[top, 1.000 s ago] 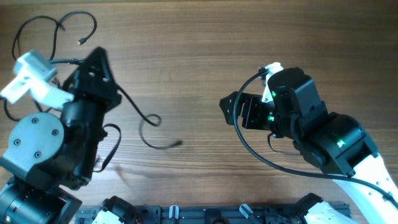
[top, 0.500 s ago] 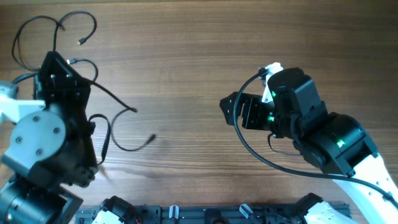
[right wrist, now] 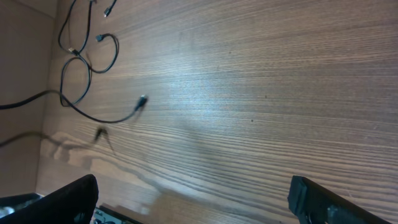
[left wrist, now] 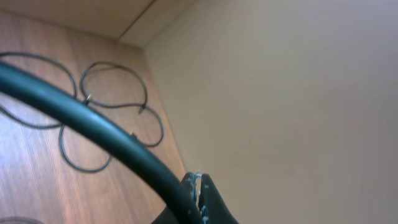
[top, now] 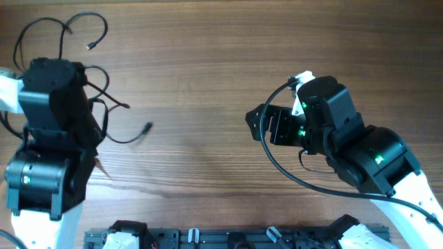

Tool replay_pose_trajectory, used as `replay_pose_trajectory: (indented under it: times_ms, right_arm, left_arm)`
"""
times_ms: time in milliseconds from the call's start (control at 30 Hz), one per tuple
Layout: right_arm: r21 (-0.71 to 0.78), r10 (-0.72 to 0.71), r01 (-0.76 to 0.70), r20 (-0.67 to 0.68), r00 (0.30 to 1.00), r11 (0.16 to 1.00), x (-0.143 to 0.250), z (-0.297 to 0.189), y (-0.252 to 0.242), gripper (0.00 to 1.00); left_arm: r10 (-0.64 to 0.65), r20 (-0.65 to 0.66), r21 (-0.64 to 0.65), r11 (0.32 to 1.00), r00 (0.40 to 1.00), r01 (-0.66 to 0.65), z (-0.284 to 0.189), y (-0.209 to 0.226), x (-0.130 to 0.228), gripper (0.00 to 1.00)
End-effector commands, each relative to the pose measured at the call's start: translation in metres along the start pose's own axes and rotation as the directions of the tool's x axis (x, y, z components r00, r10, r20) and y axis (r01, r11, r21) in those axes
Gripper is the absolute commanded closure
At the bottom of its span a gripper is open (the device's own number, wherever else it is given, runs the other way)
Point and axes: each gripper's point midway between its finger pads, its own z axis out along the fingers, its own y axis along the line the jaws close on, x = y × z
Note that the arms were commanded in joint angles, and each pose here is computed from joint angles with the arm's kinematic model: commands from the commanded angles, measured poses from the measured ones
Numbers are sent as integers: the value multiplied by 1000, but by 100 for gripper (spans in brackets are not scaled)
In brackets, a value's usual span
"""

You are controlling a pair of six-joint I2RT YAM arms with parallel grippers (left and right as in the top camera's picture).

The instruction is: Untangle cables

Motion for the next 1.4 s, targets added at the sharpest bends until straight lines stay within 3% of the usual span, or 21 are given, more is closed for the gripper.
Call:
replay_pose_trajectory:
  times_ms: [0,133,267,367,467,533,633,733,833,1033,1133,1200,1367]
  right_arm:
    - [15,10,-10,25,1000,1000,-3,-3,-3,0]
    - [14,9,-10,27,1000,1000,-4,-2,-3,0]
    - [23,13,-13,16,1000,1000,-4,3,-3,0]
    - [34,16,-16,1,1000,999,-4,11,-4,0]
    - [25,18,-17,-7,1000,1000,-5,16,-2,0]
    - [18,23,-23,-8,1000,1000,-5,17,0,0]
    - [15,42,-42,-4,999,999,-6,17,1,0]
    - [13,42,-42,-3,999,999,-6,17,1,0]
    - [15,41,-41,-4,999,999,-6,17,1,0]
    - [13,41,-41,-3,999,999,-6,17,1,0]
    - [14,41,-41,-3,999,999,-6,17,1,1]
    - [15,38,-38,-4,999,999,-6,17,1,0]
    - [17,38,-38,-5,999,999,-6,17,0,0]
  left_arm:
    - [-104,-24,-75,992,994,102,17,21,-10,96]
    - [-255,5,-226,942,967,250,24,64,-20,96]
    - [-346,-3,-287,899,938,331,29,83,-24,96]
    - [-402,-128,-279,892,907,356,37,75,-7,96]
    - [-423,-359,-214,905,832,368,41,42,26,96]
    - [-333,-506,-102,939,796,328,40,13,44,96]
    - [-20,-679,230,944,734,238,24,-48,75,96]
    - [92,-718,341,911,690,233,7,-72,95,96]
    - [196,-695,462,860,692,220,-10,-95,104,96]
    - [264,-651,599,755,711,268,-33,-132,99,96]
    - [332,-666,640,715,668,283,-55,-137,106,96]
    - [465,-619,720,658,633,220,-70,-129,115,92]
    - [543,-614,668,744,573,10,-45,-75,136,87]
